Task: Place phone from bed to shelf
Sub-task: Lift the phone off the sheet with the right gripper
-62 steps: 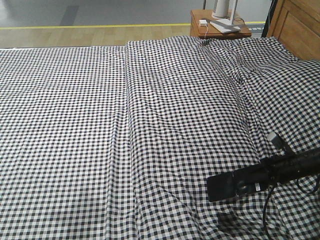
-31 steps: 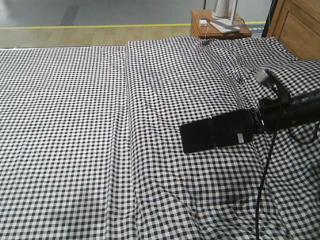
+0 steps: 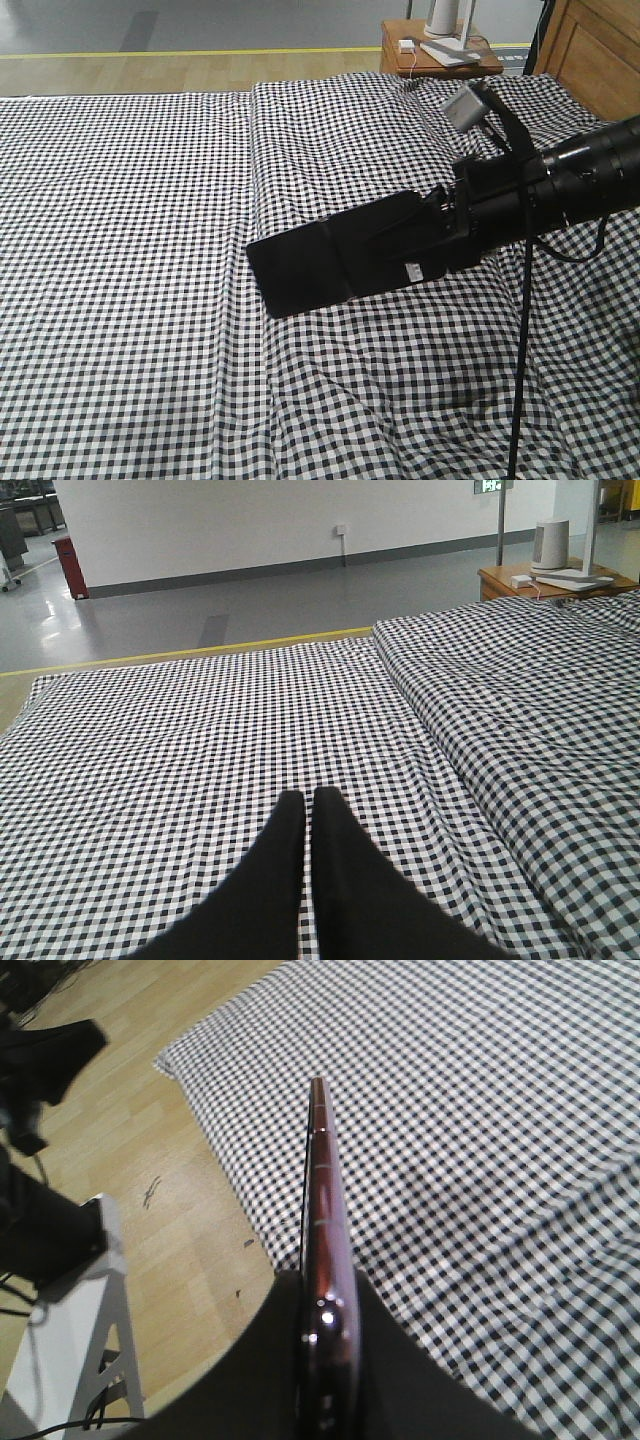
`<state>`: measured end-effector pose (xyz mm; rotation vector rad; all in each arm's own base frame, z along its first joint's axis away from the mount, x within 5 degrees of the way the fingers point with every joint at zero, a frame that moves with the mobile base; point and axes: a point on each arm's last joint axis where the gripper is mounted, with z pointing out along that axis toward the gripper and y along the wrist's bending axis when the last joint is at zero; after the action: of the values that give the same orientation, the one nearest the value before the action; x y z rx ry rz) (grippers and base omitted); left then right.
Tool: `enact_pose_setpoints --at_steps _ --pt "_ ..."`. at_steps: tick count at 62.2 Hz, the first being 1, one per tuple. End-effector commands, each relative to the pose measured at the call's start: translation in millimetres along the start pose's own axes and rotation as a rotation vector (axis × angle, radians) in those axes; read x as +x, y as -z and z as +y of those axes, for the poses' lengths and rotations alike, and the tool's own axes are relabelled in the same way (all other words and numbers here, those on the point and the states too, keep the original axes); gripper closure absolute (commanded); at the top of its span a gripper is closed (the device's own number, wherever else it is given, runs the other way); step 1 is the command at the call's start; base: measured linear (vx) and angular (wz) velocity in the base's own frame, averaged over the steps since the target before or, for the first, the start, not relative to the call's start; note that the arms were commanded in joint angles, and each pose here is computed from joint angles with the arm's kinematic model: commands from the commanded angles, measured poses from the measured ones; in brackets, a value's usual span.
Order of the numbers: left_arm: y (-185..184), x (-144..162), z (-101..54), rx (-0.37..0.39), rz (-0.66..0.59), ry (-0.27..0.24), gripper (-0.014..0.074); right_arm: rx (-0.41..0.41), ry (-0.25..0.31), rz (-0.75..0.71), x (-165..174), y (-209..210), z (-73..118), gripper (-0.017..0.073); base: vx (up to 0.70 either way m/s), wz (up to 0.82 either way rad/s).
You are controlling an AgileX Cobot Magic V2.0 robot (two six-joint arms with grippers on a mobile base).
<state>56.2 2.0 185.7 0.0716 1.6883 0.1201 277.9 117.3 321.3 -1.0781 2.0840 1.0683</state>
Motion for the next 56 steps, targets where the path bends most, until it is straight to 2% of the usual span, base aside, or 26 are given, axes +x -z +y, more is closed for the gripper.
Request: enact_pose_setpoints --at_steps 1,9,19,56 --pt "3.0 -14.2 1.6 -0.010 -0.107 0.014 0.0592 -0.104 0.067 -0.052 -15.7 8.4 36.2 0.0562 0.00 0.00" --pt "3.0 -14.2 1.6 -0.010 -0.107 0.014 0.0592 -0.121 0.080 -0.018 -16.6 4.5 52.2 0.0562 0.00 0.00" --pt "3.0 -14.2 1.6 -0.010 -0.107 0.014 0.0592 -0.125 0.128 0.002 -16.8 4.5 65.3 0.0562 0.00 0.00" --pt "3.0 -14.2 1.6 -0.010 -0.107 0.014 0.0592 -0.129 0.131 -0.013 -18.3 6.5 68.3 0.0561 0.00 0.00"
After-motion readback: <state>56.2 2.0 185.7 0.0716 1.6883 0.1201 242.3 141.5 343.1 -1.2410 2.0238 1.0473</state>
